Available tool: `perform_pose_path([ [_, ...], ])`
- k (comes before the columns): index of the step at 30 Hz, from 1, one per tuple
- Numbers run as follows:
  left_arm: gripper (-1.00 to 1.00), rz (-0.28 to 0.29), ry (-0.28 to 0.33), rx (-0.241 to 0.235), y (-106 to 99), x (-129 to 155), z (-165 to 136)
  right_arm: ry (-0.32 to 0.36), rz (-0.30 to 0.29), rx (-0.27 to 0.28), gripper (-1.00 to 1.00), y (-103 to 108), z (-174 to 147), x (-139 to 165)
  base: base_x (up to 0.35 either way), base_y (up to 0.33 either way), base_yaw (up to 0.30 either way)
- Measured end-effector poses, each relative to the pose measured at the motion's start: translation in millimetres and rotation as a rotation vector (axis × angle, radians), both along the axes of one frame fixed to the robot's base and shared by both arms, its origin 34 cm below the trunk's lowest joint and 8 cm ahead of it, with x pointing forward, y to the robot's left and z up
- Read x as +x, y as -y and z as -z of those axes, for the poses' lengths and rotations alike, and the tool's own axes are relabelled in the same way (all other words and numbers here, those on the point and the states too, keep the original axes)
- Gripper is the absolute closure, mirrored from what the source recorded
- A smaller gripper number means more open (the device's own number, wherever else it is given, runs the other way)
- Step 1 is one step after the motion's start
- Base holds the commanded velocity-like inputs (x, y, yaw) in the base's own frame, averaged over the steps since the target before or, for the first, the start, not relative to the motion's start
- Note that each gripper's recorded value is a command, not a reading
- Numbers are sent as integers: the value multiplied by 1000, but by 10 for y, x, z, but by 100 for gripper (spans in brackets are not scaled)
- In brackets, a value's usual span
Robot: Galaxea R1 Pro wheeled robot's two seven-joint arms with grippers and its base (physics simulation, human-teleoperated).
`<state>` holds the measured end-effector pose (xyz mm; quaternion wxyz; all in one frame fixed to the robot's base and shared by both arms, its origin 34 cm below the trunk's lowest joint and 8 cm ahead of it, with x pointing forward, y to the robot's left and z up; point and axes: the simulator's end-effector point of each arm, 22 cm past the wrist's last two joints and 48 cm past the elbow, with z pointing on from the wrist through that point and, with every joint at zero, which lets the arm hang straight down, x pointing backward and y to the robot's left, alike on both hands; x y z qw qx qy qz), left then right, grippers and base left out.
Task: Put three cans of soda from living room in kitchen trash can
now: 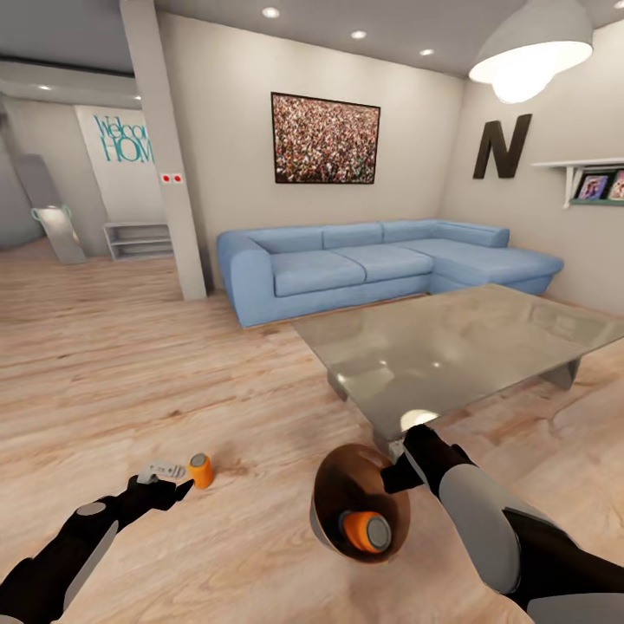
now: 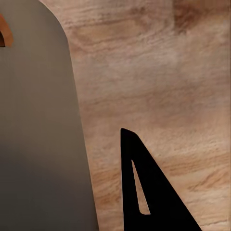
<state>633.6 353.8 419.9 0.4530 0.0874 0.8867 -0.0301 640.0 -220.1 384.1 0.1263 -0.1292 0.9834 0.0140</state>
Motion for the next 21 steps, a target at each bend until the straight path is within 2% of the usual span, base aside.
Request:
perform_pose_path([
  [16,-100,-4,-7,-3,-20,-26,19,9,-4,-10,100,16,-40,7,323,21,238],
  [21,-100,-5,-10,-3,-23,-34,28,7,4,4,100,-6,-46,5,300,132,101],
])
